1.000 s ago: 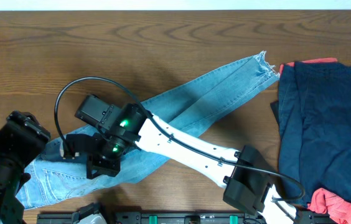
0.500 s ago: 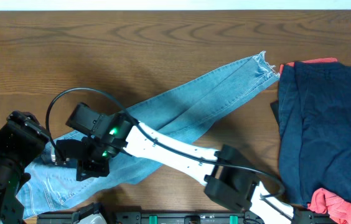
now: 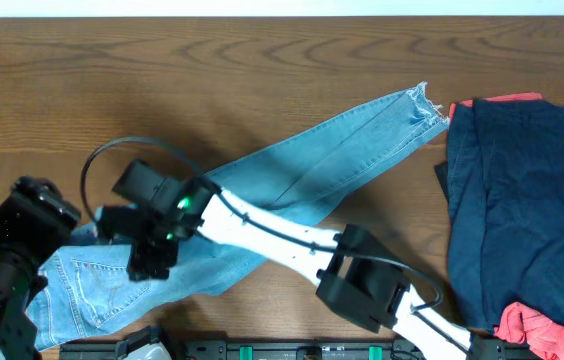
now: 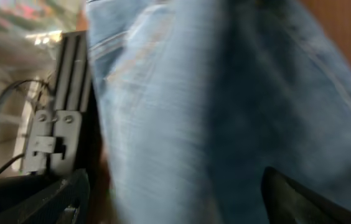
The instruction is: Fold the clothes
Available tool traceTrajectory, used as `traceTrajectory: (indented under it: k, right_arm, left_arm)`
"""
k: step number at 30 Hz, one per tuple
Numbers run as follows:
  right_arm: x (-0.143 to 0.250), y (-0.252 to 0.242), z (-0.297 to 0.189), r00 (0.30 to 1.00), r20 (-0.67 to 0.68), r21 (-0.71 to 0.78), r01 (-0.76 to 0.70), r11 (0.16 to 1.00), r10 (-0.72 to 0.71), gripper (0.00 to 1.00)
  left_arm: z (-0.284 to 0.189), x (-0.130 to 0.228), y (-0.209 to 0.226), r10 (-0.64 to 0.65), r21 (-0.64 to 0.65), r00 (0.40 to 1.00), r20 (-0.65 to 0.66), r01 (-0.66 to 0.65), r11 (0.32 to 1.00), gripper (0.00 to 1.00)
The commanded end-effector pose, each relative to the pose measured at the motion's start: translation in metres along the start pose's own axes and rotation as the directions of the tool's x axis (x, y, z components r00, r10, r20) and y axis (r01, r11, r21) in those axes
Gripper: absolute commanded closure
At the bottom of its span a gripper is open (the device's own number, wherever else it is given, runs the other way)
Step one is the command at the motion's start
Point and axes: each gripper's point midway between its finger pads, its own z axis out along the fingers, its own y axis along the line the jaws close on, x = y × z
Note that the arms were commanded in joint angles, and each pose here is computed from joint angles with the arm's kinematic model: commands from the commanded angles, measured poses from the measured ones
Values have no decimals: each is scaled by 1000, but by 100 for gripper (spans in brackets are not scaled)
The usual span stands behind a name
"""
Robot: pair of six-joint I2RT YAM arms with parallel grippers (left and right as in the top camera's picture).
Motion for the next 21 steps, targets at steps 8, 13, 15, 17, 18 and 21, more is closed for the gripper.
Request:
traceTrajectory:
  k: [8,13,15,17,18,21]
  right_arm:
    - [-14,-48,-81,968,142,-88,-198,976,209,5]
    - [-21,-55,-134,947,200,-84,-238,968,250,10]
    - [-20,-56,-152,942,212,-71,-251,965,260,13]
    - [-20,-57,-171,935,227,-53,-268,962,273,20]
    - [-18,-63,-181,923,233,-23,-309,951,305,27]
    - [2,-97,-214,845,266,129,-509,851,464,35]
  left_arm:
    - [52,-16,12,63,-128,992,-111,-77,989,6]
    - [84,-17,18,124,-153,970,-210,-158,976,4]
    - [93,-19,26,98,-179,968,-231,-141,974,0]
    - [104,-22,37,63,-210,965,-254,-119,970,2]
    - [109,-22,41,43,-216,962,-270,-103,971,2]
    - [124,-15,44,-9,-194,942,-335,-60,979,2]
